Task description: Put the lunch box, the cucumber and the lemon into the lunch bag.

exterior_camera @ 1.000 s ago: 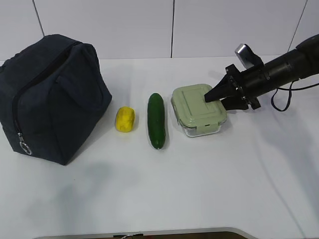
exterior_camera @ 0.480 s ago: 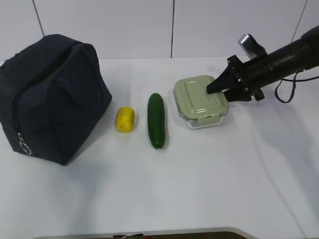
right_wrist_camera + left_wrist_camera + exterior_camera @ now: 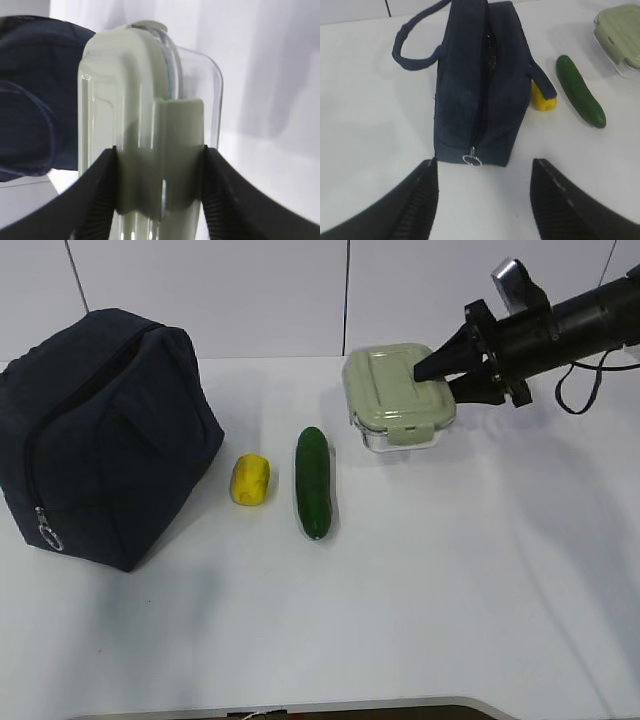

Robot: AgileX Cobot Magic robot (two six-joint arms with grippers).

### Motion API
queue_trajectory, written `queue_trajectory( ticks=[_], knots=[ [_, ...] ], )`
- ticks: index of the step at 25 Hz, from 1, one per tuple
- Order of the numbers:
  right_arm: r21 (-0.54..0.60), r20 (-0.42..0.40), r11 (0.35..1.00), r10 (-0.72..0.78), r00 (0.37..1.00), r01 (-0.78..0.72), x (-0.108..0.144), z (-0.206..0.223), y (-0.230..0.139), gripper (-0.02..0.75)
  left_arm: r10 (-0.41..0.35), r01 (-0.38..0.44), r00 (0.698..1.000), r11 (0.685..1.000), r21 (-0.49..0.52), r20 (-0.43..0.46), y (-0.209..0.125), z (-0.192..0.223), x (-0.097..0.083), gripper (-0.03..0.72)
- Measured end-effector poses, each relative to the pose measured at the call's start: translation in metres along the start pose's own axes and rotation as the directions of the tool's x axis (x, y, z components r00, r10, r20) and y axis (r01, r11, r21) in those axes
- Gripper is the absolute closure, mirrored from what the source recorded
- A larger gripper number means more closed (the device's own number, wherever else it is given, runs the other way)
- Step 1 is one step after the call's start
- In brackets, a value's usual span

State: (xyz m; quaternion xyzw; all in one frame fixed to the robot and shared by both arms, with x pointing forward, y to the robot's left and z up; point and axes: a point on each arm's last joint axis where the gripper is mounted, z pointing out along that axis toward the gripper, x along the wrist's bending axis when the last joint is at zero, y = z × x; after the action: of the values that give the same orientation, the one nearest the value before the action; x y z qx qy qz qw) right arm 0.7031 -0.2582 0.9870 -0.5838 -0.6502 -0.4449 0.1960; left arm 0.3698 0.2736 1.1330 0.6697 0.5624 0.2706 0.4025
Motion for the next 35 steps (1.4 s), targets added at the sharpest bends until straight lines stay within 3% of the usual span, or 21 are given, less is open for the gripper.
queue_trajectory(
  ticks=[10,14,22,25,30,35],
  knots=[
    [-0.052,-0.056,0.998,0.022,0.998,-0.025,0.018,-0.009,0.005,0.364,-0.002,0.004,1.0,0.997,0.072,-0.029,0.062,0.077,0.013,0.266],
    [-0.051,-0.057,0.998,0.029,0.998,-0.032,0.018,-0.009,0.005,0.364,-0.049,0.053,0.998,0.992,0.116,-0.038,0.081,0.113,0.026,0.266],
    [-0.052,-0.059,0.997,0.046,0.997,-0.049,0.018,-0.009,0.006,0.364,-0.197,0.166,0.974,0.958,0.235,0.113,0.092,0.172,0.066,0.249],
    [-0.053,-0.063,0.997,0.052,0.997,-0.055,0.019,-0.009,0.006,0.364,-0.22,0.169,0.962,0.946,0.277,0.165,0.09,0.19,0.081,0.249],
    [-0.068,-0.069,0.997,0.04,0.997,-0.045,0.027,-0.015,0.007,0.364,-0.213,0.133,0.948,0.94,0.313,0.237,0.087,0.215,0.085,0.246],
    [-0.093,-0.091,0.995,0.028,0.995,-0.036,0.038,-0.022,0.009,0.364,-0.207,0.12,0.948,0.936,0.331,0.244,0.081,0.227,0.089,0.246]
  ],
)
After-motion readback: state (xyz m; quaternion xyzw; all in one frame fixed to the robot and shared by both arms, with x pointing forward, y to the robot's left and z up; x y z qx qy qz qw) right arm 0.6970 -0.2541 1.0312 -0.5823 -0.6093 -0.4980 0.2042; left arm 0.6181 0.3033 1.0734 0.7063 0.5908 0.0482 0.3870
